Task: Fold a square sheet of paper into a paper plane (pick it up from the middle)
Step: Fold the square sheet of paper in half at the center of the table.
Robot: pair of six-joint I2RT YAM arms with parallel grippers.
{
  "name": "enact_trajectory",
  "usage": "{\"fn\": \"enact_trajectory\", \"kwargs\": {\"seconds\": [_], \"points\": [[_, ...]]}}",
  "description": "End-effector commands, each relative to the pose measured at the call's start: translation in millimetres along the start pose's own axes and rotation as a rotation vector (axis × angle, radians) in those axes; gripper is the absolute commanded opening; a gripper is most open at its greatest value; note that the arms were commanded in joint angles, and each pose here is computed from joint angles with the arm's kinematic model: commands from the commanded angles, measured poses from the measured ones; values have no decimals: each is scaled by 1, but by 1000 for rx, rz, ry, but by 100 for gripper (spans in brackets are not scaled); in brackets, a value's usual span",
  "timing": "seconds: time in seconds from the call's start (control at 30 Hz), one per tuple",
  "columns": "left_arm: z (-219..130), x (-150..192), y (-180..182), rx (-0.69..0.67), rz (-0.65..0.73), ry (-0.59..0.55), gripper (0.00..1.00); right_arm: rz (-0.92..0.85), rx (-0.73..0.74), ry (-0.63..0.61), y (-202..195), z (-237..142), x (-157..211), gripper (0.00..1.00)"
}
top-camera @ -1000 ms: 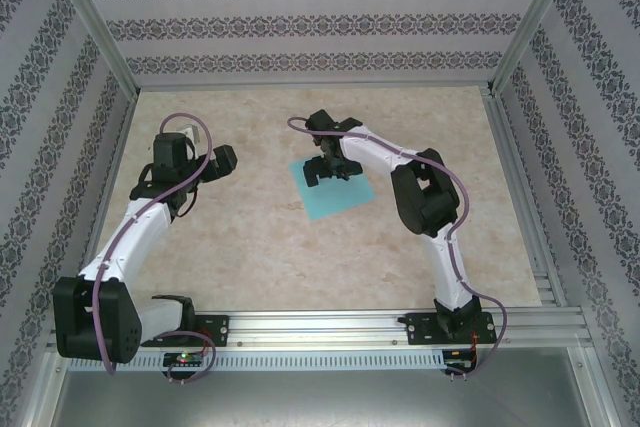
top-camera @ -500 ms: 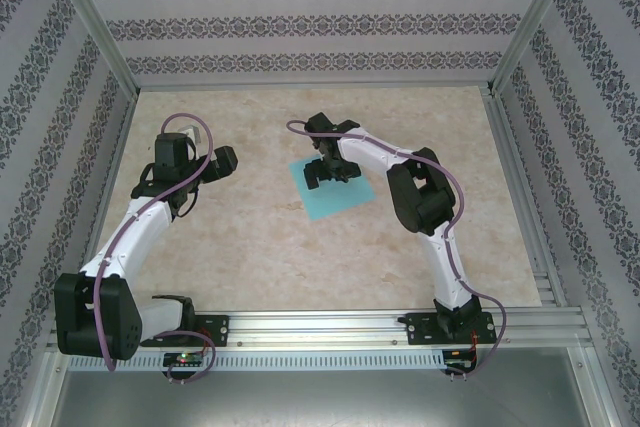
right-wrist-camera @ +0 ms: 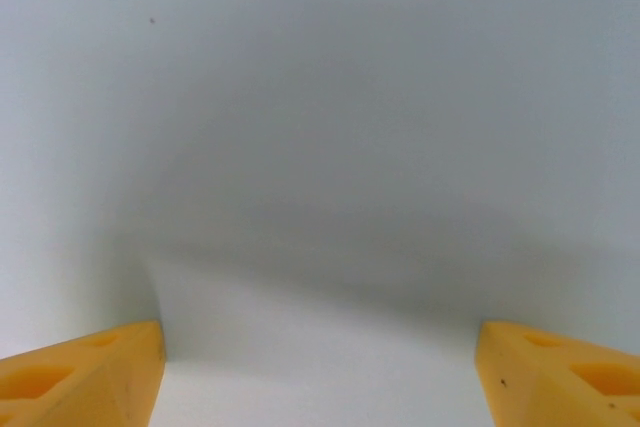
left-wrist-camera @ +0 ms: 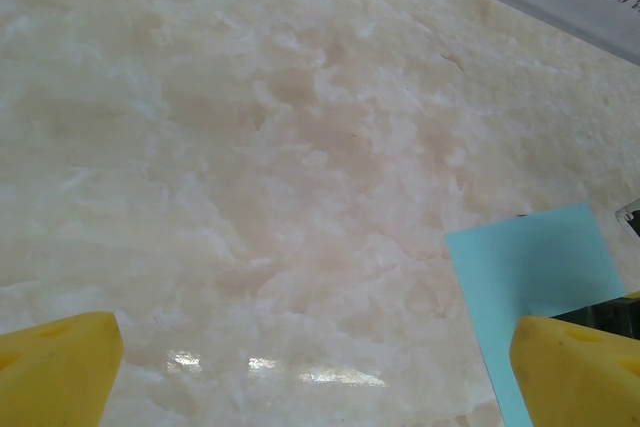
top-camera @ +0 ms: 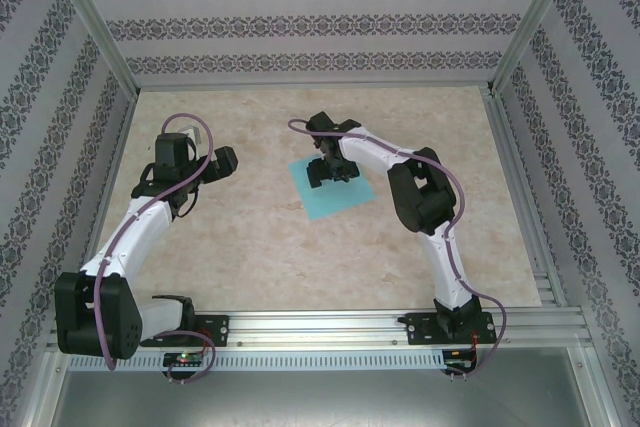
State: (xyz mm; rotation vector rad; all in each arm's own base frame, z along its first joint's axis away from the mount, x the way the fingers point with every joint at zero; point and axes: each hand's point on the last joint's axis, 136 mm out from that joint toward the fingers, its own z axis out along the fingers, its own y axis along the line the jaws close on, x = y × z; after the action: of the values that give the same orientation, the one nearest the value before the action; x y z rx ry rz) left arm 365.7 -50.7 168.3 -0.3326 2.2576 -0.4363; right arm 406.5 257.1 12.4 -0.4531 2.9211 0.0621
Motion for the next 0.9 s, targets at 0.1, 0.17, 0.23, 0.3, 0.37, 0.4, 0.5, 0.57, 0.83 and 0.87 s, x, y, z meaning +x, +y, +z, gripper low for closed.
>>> {"fn": "enact_trajectory", "kwargs": {"seconds": [0.1, 0.17, 0.23, 0.3, 0.37, 0.4, 0.5, 0.57, 0.83, 0.87], "points": [[0, -3, -7, 12, 9, 12, 100, 7, 45, 112, -17, 30, 28, 74], [0, -3, -6, 8, 9, 15, 100, 5, 51, 101, -17, 25, 25, 73], [0, -3, -6, 9, 9, 15, 100, 1, 53, 81, -16, 14, 22, 72], [1, -3, -6, 8, 10, 18, 100, -13, 50, 68, -12, 3, 22, 73], [1, -2, -6, 10, 10, 22, 100, -17, 44, 76, -9, -3, 34, 73], [1, -1, -6, 10, 9, 23, 100, -16, 39, 88, -8, -2, 42, 73], [1, 0, -6, 13, 9, 26, 100, 0, 48, 139, -13, 4, 77, 74], [1, -1, -7, 16, 8, 26, 100, 14, 43, 162, -15, 6, 96, 73], [7, 0, -10, 31, -2, 46, 100, 2, 38, 35, -9, -47, 65, 92], [7, 1, -10, 31, 1, 48, 100, -19, 42, 16, -6, -50, 62, 98]]}}
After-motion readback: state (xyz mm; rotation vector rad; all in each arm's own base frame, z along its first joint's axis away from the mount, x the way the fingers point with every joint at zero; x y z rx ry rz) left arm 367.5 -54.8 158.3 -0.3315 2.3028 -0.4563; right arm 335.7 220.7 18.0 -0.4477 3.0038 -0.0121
